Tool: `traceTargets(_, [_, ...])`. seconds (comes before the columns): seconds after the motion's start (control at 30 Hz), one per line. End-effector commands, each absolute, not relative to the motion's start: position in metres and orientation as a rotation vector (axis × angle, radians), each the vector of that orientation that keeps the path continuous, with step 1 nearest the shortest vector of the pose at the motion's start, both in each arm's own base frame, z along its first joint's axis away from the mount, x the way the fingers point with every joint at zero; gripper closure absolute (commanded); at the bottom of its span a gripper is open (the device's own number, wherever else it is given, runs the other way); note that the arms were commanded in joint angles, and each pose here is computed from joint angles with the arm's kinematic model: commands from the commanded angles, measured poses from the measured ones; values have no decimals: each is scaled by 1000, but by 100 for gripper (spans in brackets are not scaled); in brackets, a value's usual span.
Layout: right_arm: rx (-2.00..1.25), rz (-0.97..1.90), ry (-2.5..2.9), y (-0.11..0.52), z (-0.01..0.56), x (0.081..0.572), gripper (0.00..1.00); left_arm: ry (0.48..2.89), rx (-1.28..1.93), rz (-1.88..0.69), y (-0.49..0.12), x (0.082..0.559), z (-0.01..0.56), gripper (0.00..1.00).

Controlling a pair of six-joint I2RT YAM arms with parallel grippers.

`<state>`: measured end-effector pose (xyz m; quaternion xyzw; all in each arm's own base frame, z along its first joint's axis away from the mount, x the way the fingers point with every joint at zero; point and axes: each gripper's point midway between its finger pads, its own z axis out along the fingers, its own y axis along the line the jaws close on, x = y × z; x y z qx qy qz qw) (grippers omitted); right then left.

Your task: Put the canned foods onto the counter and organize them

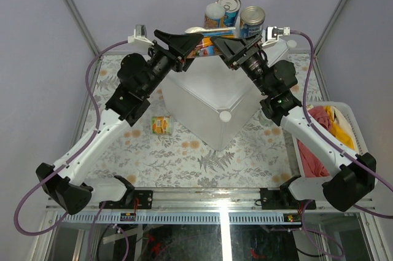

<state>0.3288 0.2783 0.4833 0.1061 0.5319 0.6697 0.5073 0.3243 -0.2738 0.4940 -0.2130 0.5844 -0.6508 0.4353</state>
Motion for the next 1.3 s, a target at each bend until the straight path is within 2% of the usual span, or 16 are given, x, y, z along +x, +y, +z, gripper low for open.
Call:
traceTargets(0.0, [221,1502,1103,253,529,332,54,1337,-368,-1715,-270,290,531,82])
traceTargets(0.3, [176,1445,1114,248,531,336,64,1371,-367,-1753,-273,284,511,72])
traceTargets(0.6, [87,1402,1125,252,536,335,68,1398,-354,-1751,-277,284,504,40])
traceTargets(0.73, [70,1387,1120,252,539,335,70,1409,-354,-1748,-277,284,500,33])
traceTargets(0.9, [66,1379,1111,250,541,337,71,1432,-367,-1741,-278,286,491,27])
traceTargets(1.27, [44,1345,1092,244,549,339,73,1457,-389,-1725,-275,287,479,23])
